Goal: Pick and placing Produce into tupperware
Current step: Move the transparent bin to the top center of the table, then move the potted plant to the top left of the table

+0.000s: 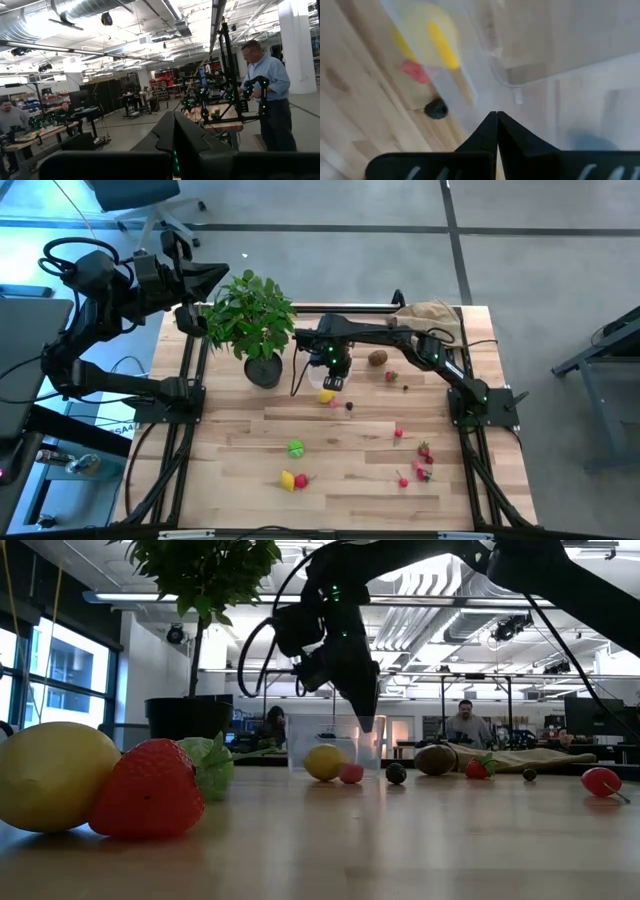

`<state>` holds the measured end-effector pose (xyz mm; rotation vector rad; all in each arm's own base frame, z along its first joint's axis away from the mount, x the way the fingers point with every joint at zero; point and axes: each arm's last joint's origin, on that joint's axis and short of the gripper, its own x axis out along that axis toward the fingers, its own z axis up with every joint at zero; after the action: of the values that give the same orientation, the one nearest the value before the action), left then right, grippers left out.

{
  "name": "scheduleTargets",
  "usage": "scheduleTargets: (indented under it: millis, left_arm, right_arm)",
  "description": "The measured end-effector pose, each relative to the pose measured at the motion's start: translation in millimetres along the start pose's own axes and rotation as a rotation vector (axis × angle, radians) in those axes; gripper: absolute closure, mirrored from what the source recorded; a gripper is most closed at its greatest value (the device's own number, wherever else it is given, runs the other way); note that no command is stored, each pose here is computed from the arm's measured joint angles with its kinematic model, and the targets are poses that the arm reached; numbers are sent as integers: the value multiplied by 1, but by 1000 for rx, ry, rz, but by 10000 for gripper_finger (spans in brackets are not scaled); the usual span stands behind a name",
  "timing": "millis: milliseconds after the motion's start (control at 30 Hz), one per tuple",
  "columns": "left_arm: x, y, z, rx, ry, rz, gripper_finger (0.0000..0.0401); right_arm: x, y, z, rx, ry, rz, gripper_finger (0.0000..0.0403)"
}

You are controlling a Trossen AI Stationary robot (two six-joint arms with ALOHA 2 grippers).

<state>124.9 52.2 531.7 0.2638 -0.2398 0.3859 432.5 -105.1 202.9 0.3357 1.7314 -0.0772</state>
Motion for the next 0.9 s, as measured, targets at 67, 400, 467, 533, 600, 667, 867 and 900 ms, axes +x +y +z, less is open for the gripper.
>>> scheduleTargets:
  millis: [67,400,467,533,600,667,867,900]
  left_arm:
    - [0,0,0,0,0,0,400]
    - [0,0,0,4,2,0,400]
    - [0,0,-1,17,13,-3,400]
    - [0,0,-3,30,26,-5,400]
    - [0,-1,-3,33,32,-7,400]
    - [0,-1,-3,35,32,-4,400]
    - [-1,0,-3,60,32,4,400]
    - [-1,0,-3,60,31,5,400]
  right_arm:
    - [0,-1,0,3,0,-30,402]
    - [-4,-11,-1,13,-12,-66,402]
    - [-11,-12,-3,7,-43,-66,402]
    - [-22,-13,-6,-1,-93,-67,402]
    - [-35,-14,-11,0,-146,-67,402]
    - [-48,-18,-17,1,-192,-68,402]
    - [-76,-40,-34,42,-263,-59,402]
    - [-79,-44,-37,43,-272,-52,402]
